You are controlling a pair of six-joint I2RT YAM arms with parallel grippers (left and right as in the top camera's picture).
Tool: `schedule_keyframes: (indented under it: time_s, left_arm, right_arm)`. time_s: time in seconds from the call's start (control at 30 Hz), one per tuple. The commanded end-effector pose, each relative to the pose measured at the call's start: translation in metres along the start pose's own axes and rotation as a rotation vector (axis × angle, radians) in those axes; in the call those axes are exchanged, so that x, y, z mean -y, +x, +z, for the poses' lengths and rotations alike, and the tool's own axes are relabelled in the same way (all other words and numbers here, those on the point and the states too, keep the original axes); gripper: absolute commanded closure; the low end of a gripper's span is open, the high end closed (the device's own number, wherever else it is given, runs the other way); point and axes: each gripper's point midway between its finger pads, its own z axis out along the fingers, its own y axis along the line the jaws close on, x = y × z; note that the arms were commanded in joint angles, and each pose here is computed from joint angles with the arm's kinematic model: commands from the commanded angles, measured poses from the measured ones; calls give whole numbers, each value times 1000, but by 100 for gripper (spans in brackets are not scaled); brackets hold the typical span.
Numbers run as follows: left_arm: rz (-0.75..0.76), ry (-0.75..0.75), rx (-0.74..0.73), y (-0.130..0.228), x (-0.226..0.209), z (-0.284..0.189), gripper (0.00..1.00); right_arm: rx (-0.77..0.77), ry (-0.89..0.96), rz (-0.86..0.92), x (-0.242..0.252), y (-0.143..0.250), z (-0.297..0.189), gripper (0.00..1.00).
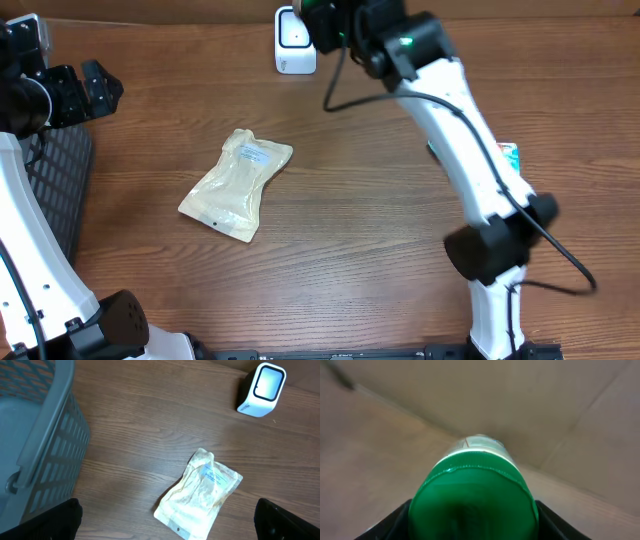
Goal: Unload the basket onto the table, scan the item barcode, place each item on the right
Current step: 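Lift the jar and carry it toward the scanner, then hold the jar in front of the scanner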
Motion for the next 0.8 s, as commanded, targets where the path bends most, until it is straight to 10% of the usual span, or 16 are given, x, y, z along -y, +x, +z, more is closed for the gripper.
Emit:
schedule_keyframes:
  time_s: [0.0,0.77]
  left_arm:
    - [17,1,-1,-1,2,1,0]
    - [17,1,-1,-1,2,1,0]
  right_arm:
    - [71,121,-73,18,-8,35,65]
    - [114,287,-773,23,26,153,67]
